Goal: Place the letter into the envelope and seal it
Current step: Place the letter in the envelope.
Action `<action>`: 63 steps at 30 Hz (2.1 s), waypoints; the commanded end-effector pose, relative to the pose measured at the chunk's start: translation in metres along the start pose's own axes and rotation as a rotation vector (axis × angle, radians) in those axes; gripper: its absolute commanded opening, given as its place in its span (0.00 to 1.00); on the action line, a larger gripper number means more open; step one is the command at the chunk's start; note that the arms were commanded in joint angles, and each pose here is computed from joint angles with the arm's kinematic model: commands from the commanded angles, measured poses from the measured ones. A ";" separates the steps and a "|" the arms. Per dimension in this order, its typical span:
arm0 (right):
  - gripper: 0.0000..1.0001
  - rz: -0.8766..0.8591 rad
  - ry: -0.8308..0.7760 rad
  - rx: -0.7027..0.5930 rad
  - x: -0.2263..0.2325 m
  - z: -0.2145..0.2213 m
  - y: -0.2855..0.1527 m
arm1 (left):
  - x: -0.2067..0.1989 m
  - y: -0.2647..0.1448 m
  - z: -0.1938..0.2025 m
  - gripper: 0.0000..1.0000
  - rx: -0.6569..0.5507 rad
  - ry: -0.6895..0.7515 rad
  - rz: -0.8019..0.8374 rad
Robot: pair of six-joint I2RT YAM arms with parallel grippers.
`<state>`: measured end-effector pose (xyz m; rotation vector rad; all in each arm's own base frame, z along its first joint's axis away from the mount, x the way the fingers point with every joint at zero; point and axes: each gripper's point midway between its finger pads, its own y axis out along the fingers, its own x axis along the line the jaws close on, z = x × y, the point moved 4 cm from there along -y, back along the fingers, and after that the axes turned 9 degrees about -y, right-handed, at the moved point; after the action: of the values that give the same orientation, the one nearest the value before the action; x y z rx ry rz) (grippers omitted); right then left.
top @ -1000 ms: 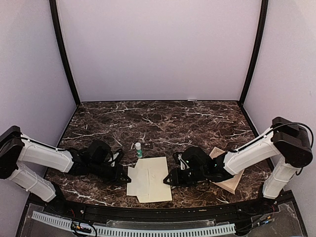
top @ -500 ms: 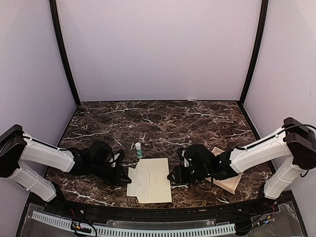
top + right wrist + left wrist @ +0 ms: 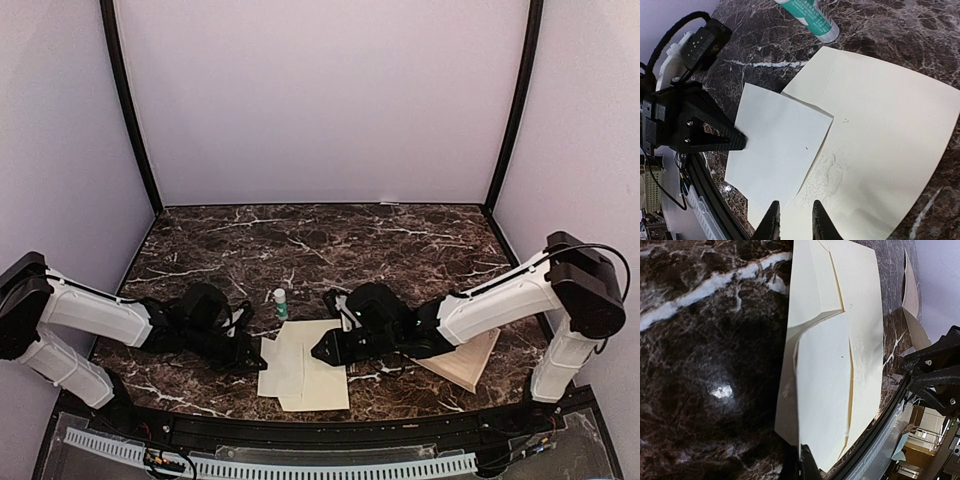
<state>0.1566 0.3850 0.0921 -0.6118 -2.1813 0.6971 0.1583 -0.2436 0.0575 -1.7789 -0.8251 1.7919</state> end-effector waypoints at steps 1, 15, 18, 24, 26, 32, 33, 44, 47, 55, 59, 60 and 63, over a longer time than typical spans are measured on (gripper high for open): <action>0.19 -0.092 -0.056 -0.034 0.024 -0.015 0.015 | -0.005 -0.002 -0.002 0.00 0.002 0.020 -0.004; 0.17 0.017 -0.106 -0.025 0.010 -0.022 0.062 | -0.005 -0.002 -0.002 0.00 0.002 0.018 0.000; 0.16 0.064 -0.099 -0.010 0.002 -0.021 0.073 | -0.005 -0.002 -0.002 0.00 0.003 0.019 -0.001; 0.16 0.165 -0.071 -0.012 -0.014 -0.020 0.078 | -0.005 -0.003 -0.002 0.00 0.002 0.021 0.000; 0.16 0.187 -0.067 -0.011 -0.017 -0.019 0.077 | -0.005 -0.003 -0.002 0.00 0.002 0.021 0.001; 0.16 0.204 -0.052 -0.016 -0.024 -0.021 0.075 | -0.004 -0.004 -0.001 0.00 0.000 0.021 -0.004; 0.16 0.204 -0.054 -0.015 -0.024 -0.020 0.075 | -0.004 -0.004 -0.001 0.00 0.002 0.021 -0.004; 0.16 0.232 -0.030 -0.025 -0.032 -0.022 0.072 | -0.005 -0.004 -0.001 0.00 -0.001 0.021 -0.002; 0.16 0.231 -0.030 -0.031 -0.033 -0.025 0.073 | -0.005 -0.005 -0.001 0.00 -0.001 0.022 -0.001; 0.16 0.235 -0.031 -0.022 -0.037 -0.025 0.076 | -0.005 -0.004 -0.001 0.00 0.000 0.022 -0.002; 0.16 0.147 -0.065 -0.028 -0.020 -0.032 0.075 | -0.005 -0.004 -0.001 0.00 0.001 0.021 -0.002; 0.18 0.116 -0.080 -0.044 -0.012 -0.039 0.072 | -0.005 -0.004 -0.001 0.00 0.002 0.022 -0.001; 0.27 0.003 -0.114 -0.069 0.017 -0.056 0.051 | -0.005 -0.004 -0.001 0.00 0.002 0.020 -0.001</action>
<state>0.2055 0.4372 0.0553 -0.7718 -2.2272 0.7608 0.1588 -0.2440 0.0589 -1.7812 -0.8227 1.7808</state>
